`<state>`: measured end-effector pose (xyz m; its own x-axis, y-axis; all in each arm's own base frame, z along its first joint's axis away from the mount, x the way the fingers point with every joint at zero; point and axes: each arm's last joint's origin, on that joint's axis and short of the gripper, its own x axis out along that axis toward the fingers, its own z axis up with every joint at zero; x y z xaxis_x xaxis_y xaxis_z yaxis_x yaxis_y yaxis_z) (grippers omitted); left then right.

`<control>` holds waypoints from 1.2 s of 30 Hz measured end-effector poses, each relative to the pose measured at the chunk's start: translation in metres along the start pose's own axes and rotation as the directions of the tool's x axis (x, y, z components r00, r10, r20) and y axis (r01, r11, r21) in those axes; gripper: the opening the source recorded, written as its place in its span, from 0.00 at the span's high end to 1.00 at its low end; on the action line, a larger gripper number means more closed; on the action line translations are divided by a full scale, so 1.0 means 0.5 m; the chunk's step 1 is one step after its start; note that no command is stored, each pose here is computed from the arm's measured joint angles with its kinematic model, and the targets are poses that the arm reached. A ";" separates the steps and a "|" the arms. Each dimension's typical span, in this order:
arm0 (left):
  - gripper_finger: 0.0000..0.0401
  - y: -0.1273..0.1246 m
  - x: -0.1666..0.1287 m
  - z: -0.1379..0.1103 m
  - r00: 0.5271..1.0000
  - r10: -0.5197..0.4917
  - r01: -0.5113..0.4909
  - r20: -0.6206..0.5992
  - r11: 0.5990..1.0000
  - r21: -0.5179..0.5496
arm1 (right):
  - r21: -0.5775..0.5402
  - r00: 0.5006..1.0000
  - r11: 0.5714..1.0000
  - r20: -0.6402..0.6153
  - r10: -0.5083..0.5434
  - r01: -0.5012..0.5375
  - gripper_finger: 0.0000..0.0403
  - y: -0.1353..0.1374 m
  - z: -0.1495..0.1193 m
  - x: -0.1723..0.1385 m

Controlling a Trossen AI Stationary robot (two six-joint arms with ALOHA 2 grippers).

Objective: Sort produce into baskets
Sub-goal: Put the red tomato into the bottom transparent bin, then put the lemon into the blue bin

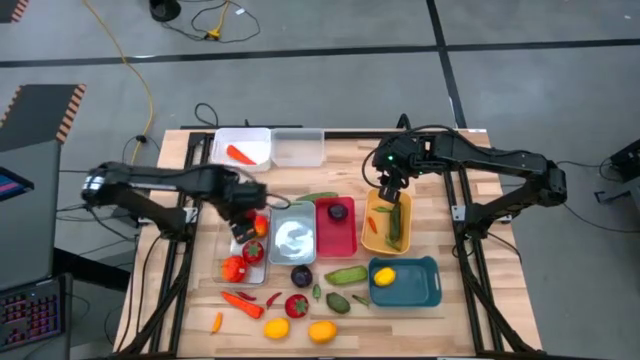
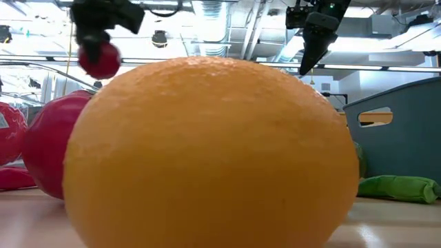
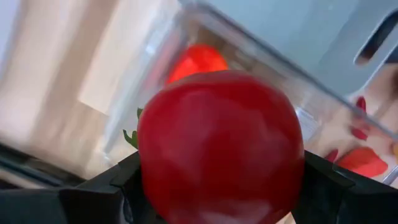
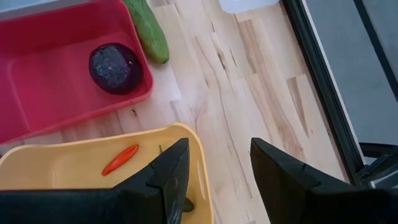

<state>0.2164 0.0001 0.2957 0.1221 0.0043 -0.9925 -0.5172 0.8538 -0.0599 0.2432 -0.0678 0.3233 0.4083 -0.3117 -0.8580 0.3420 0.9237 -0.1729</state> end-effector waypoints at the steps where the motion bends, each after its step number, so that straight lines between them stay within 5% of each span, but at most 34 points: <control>1: 0.35 0.001 0.009 -0.013 1.000 -0.009 0.009 0.009 1.000 -0.002 | 0.011 1.000 1.000 0.001 0.000 0.000 0.51 0.000 0.000 0.000; 10: 0.35 0.022 0.072 -0.069 0.999 0.024 -0.023 -0.043 1.000 0.005 | 0.045 1.000 0.999 0.000 0.004 -0.004 0.51 0.000 0.000 0.000; 36: 0.09 0.015 0.091 -0.061 0.997 0.019 -0.013 -0.072 0.997 0.078 | 0.020 0.998 0.999 0.046 0.045 -0.046 0.51 0.021 0.008 -0.004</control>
<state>0.1920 -0.0090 0.2468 0.0516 -0.0171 -0.9985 -0.4512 0.8916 -0.0386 0.2492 -0.0585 0.3252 0.4614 -0.2797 -0.8419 0.3400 0.9323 -0.1234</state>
